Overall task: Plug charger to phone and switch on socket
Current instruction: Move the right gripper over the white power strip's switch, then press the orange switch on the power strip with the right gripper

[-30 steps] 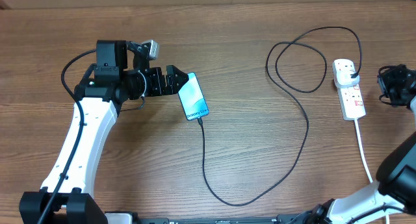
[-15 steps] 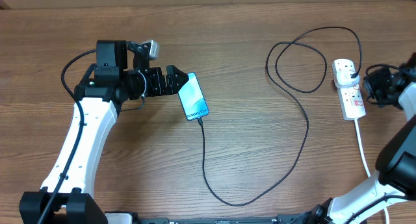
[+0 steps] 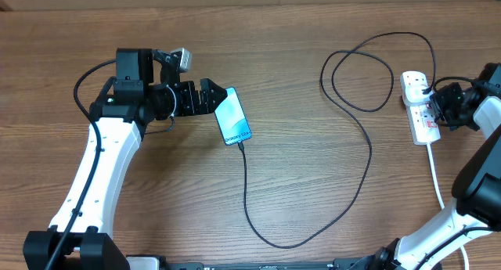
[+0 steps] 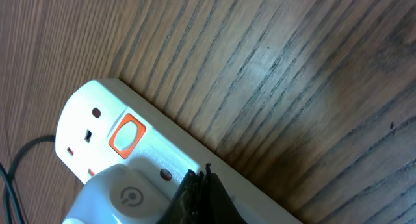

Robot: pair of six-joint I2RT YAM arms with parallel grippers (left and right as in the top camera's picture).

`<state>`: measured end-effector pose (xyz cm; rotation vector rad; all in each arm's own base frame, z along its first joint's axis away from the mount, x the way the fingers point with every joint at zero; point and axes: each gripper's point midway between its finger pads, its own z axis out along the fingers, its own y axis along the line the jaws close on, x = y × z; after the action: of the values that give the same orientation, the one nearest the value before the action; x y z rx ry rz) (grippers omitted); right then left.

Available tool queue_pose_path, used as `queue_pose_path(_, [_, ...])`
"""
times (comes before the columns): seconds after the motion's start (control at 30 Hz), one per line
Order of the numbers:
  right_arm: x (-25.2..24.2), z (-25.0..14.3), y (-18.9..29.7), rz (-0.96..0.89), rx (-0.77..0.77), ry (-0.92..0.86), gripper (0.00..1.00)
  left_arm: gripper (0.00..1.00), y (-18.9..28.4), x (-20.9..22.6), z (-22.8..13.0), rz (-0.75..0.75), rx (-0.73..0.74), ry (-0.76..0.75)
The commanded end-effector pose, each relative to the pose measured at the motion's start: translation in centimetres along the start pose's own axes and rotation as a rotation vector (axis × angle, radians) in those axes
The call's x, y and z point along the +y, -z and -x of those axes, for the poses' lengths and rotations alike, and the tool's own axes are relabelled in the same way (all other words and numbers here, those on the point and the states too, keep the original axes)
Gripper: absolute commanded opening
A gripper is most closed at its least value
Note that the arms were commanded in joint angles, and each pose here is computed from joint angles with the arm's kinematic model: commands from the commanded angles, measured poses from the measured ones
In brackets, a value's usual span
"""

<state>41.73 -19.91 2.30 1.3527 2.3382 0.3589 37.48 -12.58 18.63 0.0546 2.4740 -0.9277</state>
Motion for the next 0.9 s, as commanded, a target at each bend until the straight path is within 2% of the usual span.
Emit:
queue_pose_path(0.0, [0.3,-0.7,-0.5,-0.007,0.026,0.008,0.04,1.00,0.5,-0.8,0.4,-0.007,-0.016,-0.043])
queue_pose_path(0.5, [3.0,-5.8,-1.6,0.007,0.164,0.103,0.04,0.99,0.5,-0.7,0.4,-0.004,-0.017,-0.042])
queue_pose_path(0.87, [2.9,-8.4,-2.6,-0.028,0.240,0.120,0.04,1.00,0.5,-0.7,0.4,0.001,-0.018,-0.042])
